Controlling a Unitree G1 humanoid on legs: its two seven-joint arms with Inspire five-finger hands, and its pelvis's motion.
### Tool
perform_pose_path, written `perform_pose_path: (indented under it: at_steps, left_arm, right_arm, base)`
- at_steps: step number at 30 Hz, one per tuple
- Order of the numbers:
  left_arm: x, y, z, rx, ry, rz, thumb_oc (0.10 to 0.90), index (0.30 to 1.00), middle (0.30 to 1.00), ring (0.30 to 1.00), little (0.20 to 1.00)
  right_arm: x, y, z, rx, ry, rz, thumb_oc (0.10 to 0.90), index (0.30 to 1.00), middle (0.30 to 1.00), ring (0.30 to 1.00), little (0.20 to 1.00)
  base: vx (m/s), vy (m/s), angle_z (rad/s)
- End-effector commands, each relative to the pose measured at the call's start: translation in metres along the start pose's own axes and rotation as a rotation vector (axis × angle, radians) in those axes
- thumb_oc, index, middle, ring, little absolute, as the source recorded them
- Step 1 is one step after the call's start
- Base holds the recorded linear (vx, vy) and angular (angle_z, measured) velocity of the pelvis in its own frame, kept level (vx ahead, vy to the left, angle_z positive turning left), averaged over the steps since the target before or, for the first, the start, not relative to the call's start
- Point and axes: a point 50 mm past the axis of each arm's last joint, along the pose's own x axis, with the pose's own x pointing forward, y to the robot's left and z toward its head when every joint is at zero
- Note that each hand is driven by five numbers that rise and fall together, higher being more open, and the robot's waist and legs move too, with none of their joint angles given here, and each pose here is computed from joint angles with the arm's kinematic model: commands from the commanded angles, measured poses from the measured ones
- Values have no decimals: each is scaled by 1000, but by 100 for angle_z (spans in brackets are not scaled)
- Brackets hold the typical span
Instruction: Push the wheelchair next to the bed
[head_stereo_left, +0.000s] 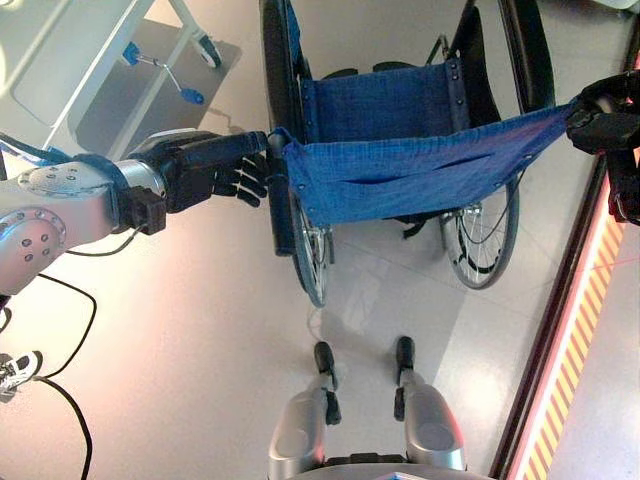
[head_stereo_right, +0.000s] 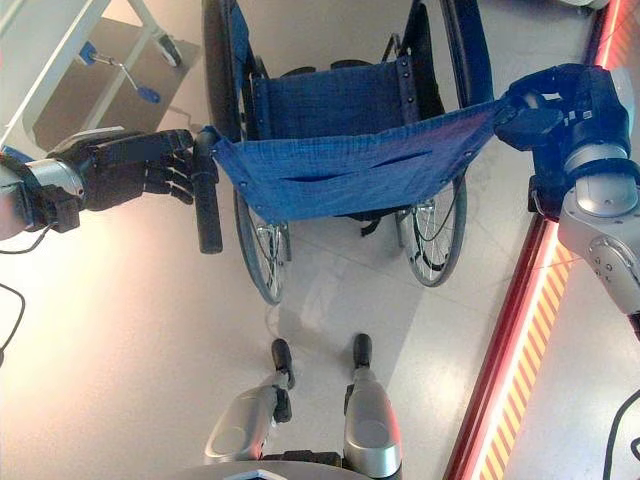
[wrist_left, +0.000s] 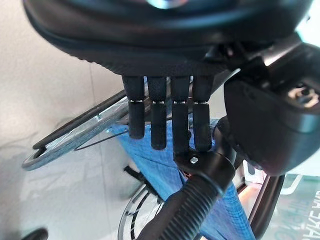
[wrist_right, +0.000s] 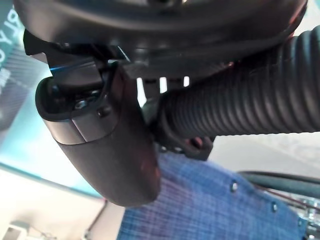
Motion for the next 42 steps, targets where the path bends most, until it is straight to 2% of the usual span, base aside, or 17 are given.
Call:
perform_pose_path:
  at_steps: [1, 2, 8, 19, 28, 33, 36, 42]
  left_arm:
    - [-4, -21, 22, -70, -229, -53, 800, 900, 900, 900, 900]
    - [-8, -17, 29, -97, -295, -17, 800, 900, 900, 900, 900]
    - [-20, -7, 42, -128, -408, 52, 800, 900, 900, 900, 900]
    - [-25, -8, 36, -130, -400, -40, 800, 900, 900, 900, 900]
    - [-45, -23, 63, -92, -640, -98, 800, 900, 900, 900, 900]
    - [-57, -27, 78, -92, -747, -68, 800, 900, 900, 900, 900]
    - [-62, -24, 82, -62, -783, 6, 800, 900, 900, 900, 900]
    - [-62, -14, 77, -77, -727, 57, 800, 900, 900, 900, 900]
  right_arm:
    - [-9, 22, 11, 137, -59, 122, 400, 300, 300, 300, 300]
    - [-10, 20, 11, 138, -58, 120, 400, 300, 300, 300, 300]
    - [-13, 15, 14, 144, -58, 117, 400, 300, 300, 300, 300]
    - [-15, 12, 26, 165, -76, 121, 400, 300, 300, 300, 300]
    - [-21, 12, 26, 177, -78, 131, 400, 300, 300, 300, 300]
    - [-21, 12, 27, 183, -75, 138, 400, 300, 300, 300, 300]
    - [-22, 11, 29, 189, -71, 139, 400, 300, 300, 300, 300]
    - [-23, 9, 30, 194, -65, 136, 400, 300, 300, 300, 300]
  base:
    - [0, 0, 0]
    - [0, 0, 0]
    - [-14, -6, 0]
    - [-32, -12, 1]
    - [0, 0, 0]
    - [6, -9, 3]
    - [14, -14, 4]
    - [0, 0, 0]
